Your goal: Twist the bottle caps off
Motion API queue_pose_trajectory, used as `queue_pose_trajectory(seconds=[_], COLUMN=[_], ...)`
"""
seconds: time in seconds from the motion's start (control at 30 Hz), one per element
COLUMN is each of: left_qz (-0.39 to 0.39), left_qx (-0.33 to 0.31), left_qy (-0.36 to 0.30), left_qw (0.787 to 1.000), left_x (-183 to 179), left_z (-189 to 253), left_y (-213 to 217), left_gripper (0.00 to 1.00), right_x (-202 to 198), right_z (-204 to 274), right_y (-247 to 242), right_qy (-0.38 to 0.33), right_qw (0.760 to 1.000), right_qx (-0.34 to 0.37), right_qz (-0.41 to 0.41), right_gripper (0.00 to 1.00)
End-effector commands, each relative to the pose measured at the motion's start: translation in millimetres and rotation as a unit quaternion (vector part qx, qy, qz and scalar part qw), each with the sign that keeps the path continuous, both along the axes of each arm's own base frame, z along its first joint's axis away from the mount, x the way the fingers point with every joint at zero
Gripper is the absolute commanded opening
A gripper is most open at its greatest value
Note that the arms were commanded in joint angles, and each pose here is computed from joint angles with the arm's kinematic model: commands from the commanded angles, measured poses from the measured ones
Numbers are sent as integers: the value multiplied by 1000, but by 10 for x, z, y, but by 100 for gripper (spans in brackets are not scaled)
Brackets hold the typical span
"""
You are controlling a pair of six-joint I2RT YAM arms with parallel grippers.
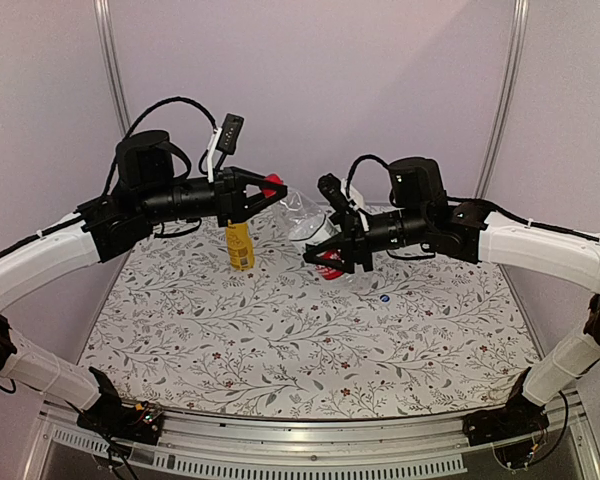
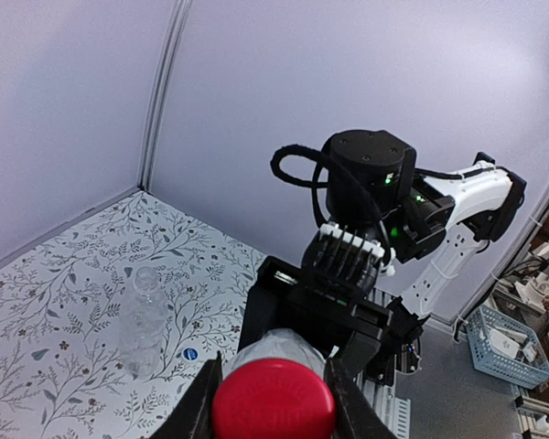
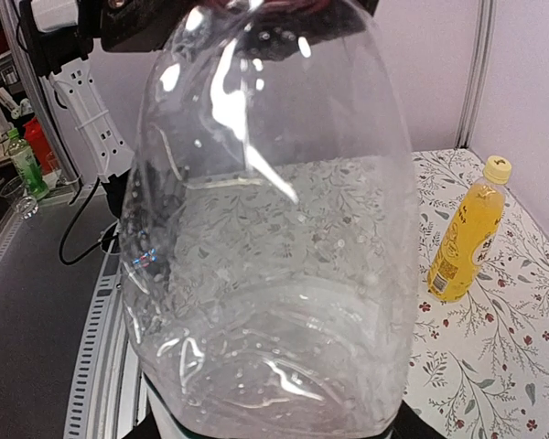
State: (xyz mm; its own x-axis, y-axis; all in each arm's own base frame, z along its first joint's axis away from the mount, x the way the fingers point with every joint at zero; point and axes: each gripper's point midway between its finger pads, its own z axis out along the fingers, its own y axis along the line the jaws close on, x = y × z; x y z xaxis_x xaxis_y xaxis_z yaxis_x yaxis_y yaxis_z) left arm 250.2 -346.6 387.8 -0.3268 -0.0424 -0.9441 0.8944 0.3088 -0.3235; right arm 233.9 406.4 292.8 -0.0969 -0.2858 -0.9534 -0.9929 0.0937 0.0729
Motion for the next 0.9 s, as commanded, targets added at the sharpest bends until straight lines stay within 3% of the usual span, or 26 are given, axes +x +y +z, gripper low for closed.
queue_pose_trajectory(seconds=[0.0,0.17,0.5,0.57,0.67,0.87], left_qz=[-1,2,14,7,-26,-42], left_qx=[-4,-3,-5,-7,-12,-13], left_qy=[-4,-12,-48,-59,-73,-80], left_qw=[1000,1000,999,998,997,996], left_x=[-36,-40,-67,-115,-252,-292], left_z=[13,36,155,193,249,278], left_y=[36,52,142,159,151,132], left_gripper=[5,28,91,95,93,75], right_x=[-44,-97,-204,-220,-239,-290], right_z=[137,163,115,99,66,81], right_y=[28,29,2,-1,-4,-11], right_qy=[-12,-10,10,13,18,18], right_qw=[1000,999,998,998,998,997], right_qx=[20,26,28,27,25,30], right_qz=[15,29,48,52,56,67], right_gripper=[48,40,35,35,34,34])
